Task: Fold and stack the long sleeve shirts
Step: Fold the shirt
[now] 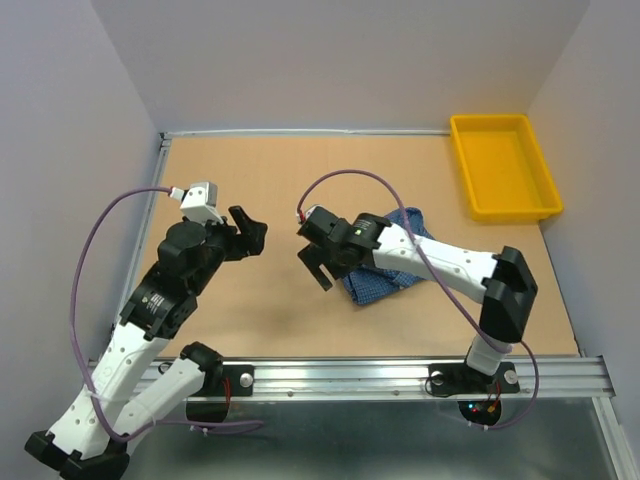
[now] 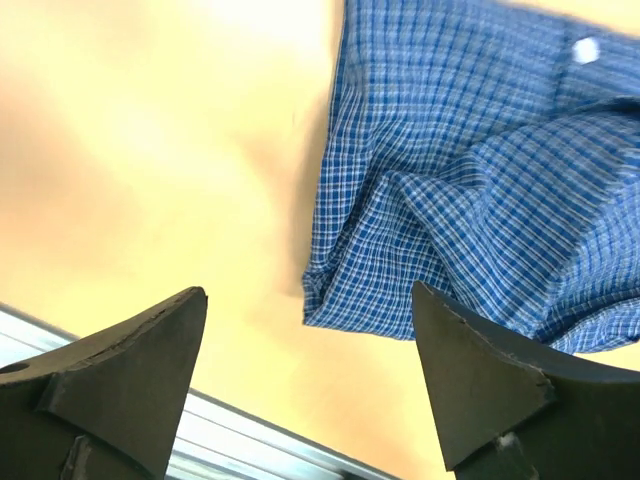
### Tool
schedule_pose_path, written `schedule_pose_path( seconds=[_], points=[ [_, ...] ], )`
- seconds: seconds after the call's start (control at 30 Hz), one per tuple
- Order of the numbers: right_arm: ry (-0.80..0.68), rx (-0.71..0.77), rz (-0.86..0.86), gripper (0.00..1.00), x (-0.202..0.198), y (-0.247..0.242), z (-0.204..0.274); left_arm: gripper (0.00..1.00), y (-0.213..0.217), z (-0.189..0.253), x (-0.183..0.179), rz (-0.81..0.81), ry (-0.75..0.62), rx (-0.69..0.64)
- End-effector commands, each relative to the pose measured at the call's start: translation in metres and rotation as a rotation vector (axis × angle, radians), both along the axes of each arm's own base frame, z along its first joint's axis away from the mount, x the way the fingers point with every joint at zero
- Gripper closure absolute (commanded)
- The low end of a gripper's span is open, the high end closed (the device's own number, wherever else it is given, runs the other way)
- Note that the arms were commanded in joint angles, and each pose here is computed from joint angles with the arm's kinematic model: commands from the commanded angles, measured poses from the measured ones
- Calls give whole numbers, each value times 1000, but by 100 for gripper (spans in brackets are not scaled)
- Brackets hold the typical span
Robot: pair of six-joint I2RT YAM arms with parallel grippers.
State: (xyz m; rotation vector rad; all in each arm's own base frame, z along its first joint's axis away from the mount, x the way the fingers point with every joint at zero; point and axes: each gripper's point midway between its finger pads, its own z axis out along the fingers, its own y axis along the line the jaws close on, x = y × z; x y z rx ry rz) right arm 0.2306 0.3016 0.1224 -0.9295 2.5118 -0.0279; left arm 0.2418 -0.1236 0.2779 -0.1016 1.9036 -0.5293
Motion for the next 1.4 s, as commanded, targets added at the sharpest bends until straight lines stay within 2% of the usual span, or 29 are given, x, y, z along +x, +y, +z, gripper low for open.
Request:
schedule_pose_path(
  seconds=[0.0,0.03,0.1,0.13,0.27,0.3,0.37,0.43,0.6,0.8,1.13,1.37],
  points=[
    [-91,159,-134,12,14,-6,35,18,-2,8,12,3,-41,25],
    [-70,165,-196,14,11,-18,26,18,-5,3,13,-12,-33,34],
    [-74,269,-278,19,15,-34,37,18,-17,-11,17,-77,-16,61],
    [-78,314,-366,21,28,-54,40,18,-22,-16,19,-106,-10,71],
    [-70,514,-634,30,36,-111,35,18,-53,-38,25,-259,18,80],
    [-38,553,-664,31,29,-119,20,18,-65,-52,25,-315,56,85],
    [-60,682,-760,31,37,-139,30,18,-81,-57,26,-389,58,78],
    [-59,714,-858,32,36,-164,15,18,-99,-73,27,-437,95,95],
    [14,857,-1000,35,37,-184,-15,18,-142,-92,27,-524,135,141],
    [18,967,-1005,40,47,-184,-19,18,-158,-108,23,-549,175,165],
    [24,992,-985,42,63,-178,-22,18,-164,-126,13,-569,216,164],
    [39,964,-1014,42,56,-182,-36,18,-164,-131,12,-566,230,166]
  ],
)
